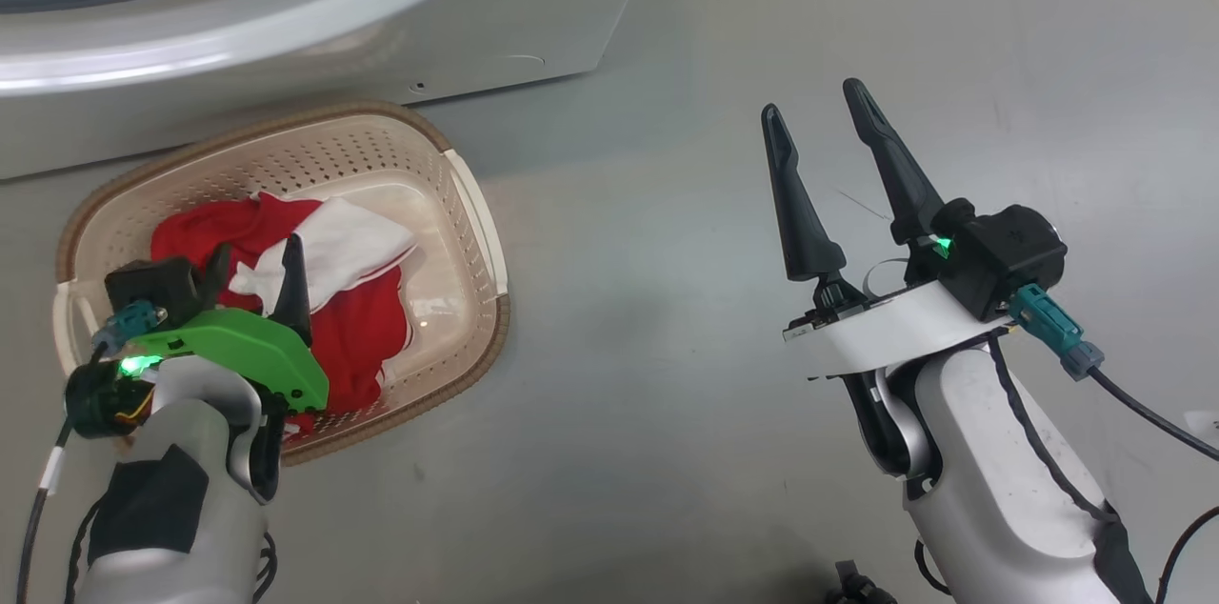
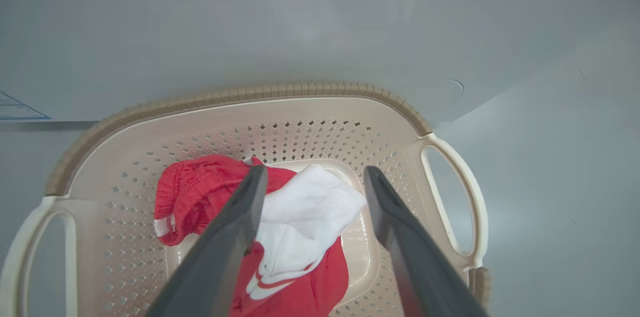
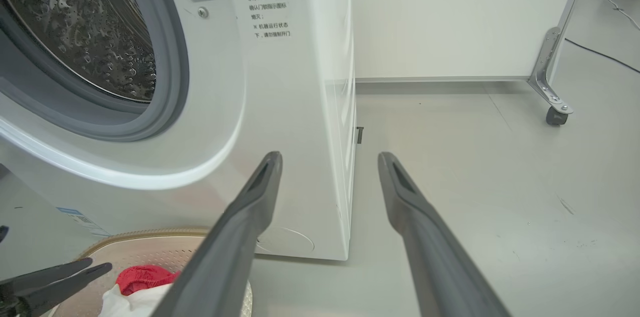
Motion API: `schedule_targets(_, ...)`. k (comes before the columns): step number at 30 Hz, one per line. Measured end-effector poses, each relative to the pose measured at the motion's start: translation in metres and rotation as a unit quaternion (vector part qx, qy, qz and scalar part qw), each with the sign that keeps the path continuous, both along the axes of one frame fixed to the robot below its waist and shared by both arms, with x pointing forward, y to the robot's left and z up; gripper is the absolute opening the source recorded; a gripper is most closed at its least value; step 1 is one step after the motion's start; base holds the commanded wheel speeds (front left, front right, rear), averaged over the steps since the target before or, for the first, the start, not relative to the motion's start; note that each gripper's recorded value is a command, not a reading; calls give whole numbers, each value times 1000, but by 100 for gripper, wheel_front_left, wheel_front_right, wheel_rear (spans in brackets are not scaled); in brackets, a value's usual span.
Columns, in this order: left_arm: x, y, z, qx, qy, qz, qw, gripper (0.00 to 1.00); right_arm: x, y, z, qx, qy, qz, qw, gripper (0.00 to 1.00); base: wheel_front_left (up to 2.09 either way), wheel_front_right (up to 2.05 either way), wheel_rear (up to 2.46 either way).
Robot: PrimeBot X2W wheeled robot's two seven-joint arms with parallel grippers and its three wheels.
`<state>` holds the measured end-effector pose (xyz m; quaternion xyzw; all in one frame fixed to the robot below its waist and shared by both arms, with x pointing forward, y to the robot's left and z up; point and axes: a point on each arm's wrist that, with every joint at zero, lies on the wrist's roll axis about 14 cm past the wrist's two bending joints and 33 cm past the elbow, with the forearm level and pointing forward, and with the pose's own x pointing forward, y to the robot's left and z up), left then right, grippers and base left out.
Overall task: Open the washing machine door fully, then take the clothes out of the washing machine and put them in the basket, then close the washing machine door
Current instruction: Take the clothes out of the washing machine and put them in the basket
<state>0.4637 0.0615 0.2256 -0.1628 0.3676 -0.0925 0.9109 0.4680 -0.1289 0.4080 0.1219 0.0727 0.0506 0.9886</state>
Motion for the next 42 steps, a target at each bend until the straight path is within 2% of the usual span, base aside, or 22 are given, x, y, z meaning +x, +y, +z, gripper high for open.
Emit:
schedule_targets(13,25,2,79,0,-132,-11,991,100,-7,-3,22,-10,-21,-5,1000,100,0,0,0)
schedule_targets(22,36,12,147,-9,-222,9,975,100,-19,0,33,-13,-29,1,999,100,0,0,0)
schedule_targets(27,41,26,192,-9,-282,28,959,100,-25,9,40,-10,-37,15,999,100,0,0,0)
schedule_targets(36,25,45,239,11,-342,46,938,100,-38,19,52,-6,-47,29,998,100,0,0,0)
schedule_targets(42,-4,57,247,25,-348,62,935,100,-53,21,59,-5,-51,32,998,100,0,0,0)
